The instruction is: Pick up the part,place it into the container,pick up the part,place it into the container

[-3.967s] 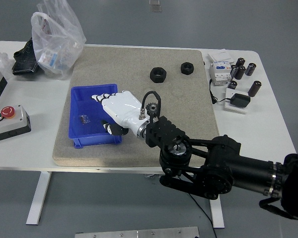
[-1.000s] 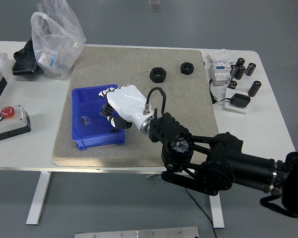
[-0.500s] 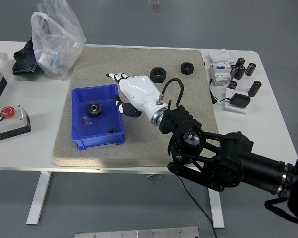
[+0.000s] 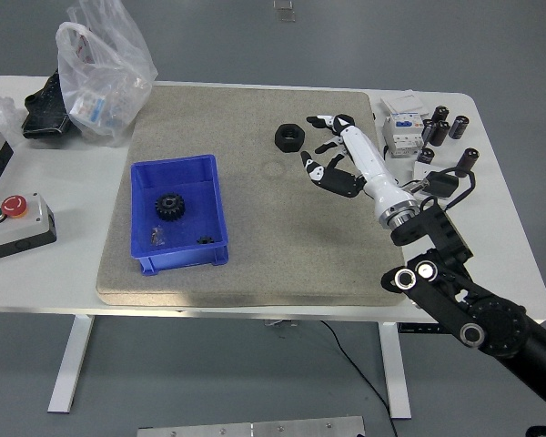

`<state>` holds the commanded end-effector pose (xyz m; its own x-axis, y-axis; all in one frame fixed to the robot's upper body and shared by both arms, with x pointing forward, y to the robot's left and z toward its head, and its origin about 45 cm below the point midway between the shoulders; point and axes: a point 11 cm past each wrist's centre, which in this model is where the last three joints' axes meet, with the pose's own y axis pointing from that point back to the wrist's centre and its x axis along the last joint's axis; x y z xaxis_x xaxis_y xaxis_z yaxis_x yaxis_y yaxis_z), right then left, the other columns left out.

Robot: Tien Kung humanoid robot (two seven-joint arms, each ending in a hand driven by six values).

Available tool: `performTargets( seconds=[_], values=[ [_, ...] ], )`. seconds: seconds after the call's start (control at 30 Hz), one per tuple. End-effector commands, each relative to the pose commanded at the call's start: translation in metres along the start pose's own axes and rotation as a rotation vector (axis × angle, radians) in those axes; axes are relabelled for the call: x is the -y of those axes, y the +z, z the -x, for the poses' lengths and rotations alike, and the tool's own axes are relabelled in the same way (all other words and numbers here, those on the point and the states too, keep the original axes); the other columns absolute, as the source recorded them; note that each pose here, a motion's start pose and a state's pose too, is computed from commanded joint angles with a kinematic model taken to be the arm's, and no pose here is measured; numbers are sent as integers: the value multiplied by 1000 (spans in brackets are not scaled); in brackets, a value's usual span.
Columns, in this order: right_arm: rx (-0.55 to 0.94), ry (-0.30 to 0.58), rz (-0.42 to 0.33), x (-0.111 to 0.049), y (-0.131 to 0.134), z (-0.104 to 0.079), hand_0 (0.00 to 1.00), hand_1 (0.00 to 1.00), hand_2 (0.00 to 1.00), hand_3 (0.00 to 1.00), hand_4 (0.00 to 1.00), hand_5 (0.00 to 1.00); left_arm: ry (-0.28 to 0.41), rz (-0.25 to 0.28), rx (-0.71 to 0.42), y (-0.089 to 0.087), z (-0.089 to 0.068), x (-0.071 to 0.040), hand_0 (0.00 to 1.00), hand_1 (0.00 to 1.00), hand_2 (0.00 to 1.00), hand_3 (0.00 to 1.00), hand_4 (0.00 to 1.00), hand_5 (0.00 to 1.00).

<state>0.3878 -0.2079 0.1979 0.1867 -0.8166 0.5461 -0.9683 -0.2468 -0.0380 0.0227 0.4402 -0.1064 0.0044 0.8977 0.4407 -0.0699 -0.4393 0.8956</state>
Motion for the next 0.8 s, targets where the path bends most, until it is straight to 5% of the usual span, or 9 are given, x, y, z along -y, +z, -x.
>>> performTargets(
  seconds=[0.1,0.13,0.3,0.33,0.47,0.8],
  values=[
    [142,10,0,-13,20,-7,696,646,728,689,687,327,0,6,1,2,0,0,665,506,526,628,626,243],
    [195,18,-10,-18,24,-10,792,696,742,711,791,588,0,9,0,3,0,0,665,506,526,628,625,241],
    [422,75,-64,-43,36,-23,792,696,742,711,791,588,-1,13,-1,3,1,0,665,506,526,628,625,241],
    [466,92,-70,-49,39,-26,811,715,747,722,851,708,-1,10,-1,2,1,0,665,509,529,627,625,242],
    [602,154,-66,-64,51,-30,811,715,747,722,851,708,0,2,-2,-1,1,0,665,509,529,627,625,242],
    [804,247,-24,-65,63,-33,811,710,737,709,867,753,-3,11,-3,1,2,0,664,521,532,627,625,243]
  ],
)
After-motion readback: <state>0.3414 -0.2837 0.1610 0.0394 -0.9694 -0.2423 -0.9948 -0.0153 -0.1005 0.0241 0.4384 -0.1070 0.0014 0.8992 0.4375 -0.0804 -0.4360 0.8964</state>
